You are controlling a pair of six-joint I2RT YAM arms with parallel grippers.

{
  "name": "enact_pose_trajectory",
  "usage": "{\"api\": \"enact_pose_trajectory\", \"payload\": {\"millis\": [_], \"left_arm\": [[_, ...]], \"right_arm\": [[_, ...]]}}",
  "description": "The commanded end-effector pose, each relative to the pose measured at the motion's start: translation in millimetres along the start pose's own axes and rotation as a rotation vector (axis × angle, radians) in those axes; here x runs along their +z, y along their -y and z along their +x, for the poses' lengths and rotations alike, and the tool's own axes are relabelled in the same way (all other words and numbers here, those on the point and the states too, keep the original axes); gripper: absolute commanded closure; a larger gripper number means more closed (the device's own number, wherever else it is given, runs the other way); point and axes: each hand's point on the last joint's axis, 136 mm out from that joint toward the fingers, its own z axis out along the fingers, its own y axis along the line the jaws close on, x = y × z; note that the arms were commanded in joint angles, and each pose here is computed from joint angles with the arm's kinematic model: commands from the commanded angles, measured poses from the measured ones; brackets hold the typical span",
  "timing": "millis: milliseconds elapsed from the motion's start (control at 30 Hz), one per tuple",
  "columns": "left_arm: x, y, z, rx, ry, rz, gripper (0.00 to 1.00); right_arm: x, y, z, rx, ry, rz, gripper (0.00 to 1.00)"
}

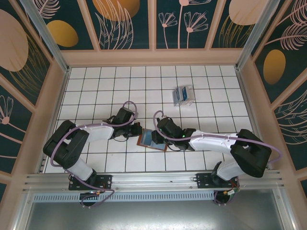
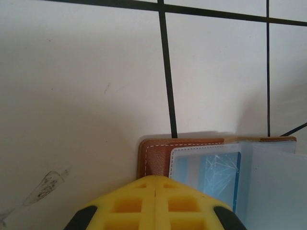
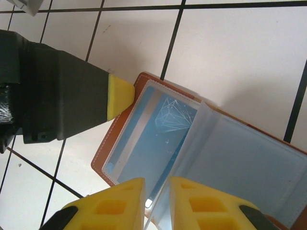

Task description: Put the credit cards into the card holder

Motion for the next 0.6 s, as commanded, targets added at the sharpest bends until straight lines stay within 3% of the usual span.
{"api": "enact_pose_trajectory", "payload": {"millis": [0, 167, 367, 567], "left_arm": [[3.8, -2.4, 5.0, 0.005, -0.028, 0.004, 1.00], [6.7, -7.6, 6.8, -0.007, -0.019, -0.003, 0.99], [4.5, -4.1, 5.4, -0.019, -0.004, 0.017, 0.98], [-4.5, -10.8, -5.6, -0.007, 0.048, -0.050, 0.98]], "right_arm": [[-0.6, 0.4, -4.1, -0.042, 0.039, -0.025, 0.80], [0.2, -9.8, -10.8, -0.066, 0.094, -0.095, 0.79], [0.6, -24.7, -12.8, -0.089, 0.096, -0.167, 0.78], [11.8, -31.0, -13.3, -0.087, 0.073, -0.181, 0.73]]}}
